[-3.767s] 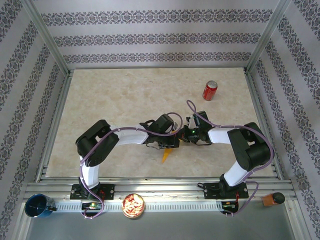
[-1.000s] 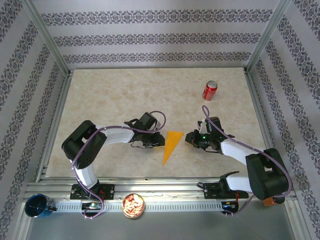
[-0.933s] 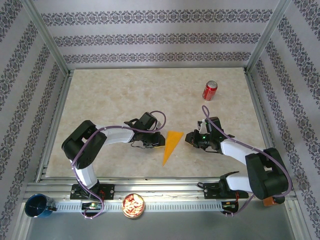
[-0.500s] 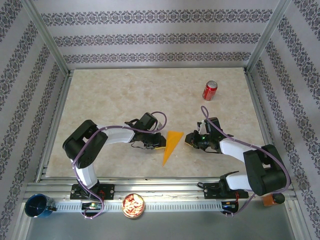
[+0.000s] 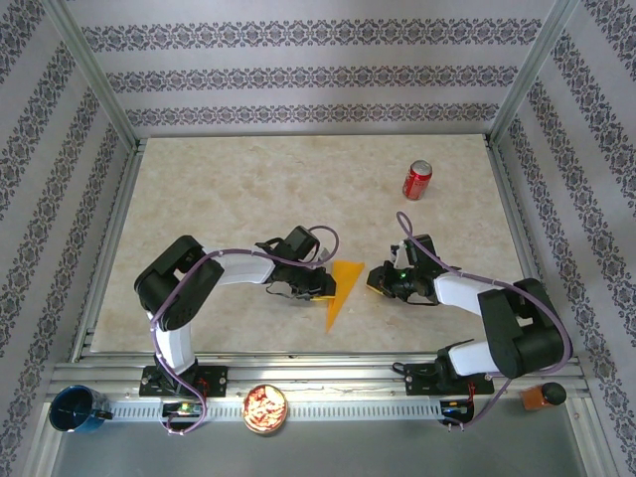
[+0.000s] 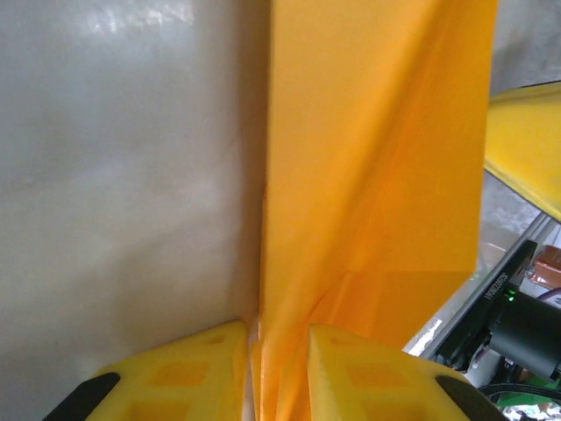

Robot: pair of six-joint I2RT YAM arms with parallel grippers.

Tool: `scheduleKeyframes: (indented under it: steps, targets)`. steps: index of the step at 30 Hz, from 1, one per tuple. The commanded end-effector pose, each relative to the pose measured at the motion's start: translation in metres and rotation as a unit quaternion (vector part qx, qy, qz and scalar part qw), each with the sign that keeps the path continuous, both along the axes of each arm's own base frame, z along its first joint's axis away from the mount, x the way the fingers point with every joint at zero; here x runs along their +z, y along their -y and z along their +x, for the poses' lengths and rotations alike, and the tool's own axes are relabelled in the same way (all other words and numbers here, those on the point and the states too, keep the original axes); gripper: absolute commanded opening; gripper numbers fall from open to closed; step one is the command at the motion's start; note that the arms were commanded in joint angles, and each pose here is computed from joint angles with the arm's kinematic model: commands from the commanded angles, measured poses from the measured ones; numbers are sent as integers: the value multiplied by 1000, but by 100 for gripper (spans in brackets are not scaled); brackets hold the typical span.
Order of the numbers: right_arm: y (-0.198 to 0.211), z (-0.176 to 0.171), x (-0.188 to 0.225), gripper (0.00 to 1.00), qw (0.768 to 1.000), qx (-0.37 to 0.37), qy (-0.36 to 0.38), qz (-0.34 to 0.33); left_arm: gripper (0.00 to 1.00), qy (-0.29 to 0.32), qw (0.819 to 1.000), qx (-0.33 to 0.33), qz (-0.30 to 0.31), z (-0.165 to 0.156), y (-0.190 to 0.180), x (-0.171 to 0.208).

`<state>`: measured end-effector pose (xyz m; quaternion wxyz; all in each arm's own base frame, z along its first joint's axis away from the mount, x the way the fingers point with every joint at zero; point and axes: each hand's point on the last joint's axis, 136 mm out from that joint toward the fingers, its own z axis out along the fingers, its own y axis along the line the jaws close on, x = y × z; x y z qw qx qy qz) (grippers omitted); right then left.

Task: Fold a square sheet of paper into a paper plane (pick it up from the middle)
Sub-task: Fold the wing for the fifth time at the center of the table, then move a paper plane to the center of the table.

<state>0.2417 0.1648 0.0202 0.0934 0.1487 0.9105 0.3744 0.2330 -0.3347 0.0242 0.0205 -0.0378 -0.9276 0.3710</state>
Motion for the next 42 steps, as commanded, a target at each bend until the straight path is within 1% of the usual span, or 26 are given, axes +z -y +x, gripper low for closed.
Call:
scheduleKeyframes:
  steps: [1,5,7,11,16,19,23,25,27,29,32,35,38,42]
  targets:
    - [-4,0,-1,17,1000,4,1,5,24,-1,999,-25,-22,-6,13,2]
    - [-5,0,-1,17,1000,5,-1,5,23,2,999,-22,-30,-3,17,1]
    - [-6,0,-2,17,1000,8,-1,5,20,0,999,-20,-31,-3,19,-1]
    - [-8,0,-3,17,1000,9,-4,4,18,6,999,-17,-40,0,21,1]
    - [-10,-1,-3,17,1000,13,-5,4,12,12,998,-14,-55,3,25,6]
    - [-12,0,2,18,1000,14,-1,8,6,22,997,-6,-72,6,28,14]
    - [-13,3,18,23,1000,10,15,14,1,40,996,7,-75,10,26,25]
    - [-13,6,28,26,999,5,26,21,0,53,997,16,-52,12,18,28]
    - [-16,9,43,30,998,3,45,36,0,67,997,25,-6,14,4,26]
    - [-23,11,58,33,997,12,62,49,0,84,994,36,56,17,-15,24]
    - [-34,13,70,37,995,23,71,59,0,105,987,45,109,20,-33,27]
    - [-48,15,75,40,995,42,69,62,0,113,984,50,126,22,-39,30]
    - [-61,19,69,44,996,50,58,55,0,118,983,53,129,24,-41,33]
    - [-79,21,61,45,995,73,43,48,0,120,982,52,133,23,-42,37]
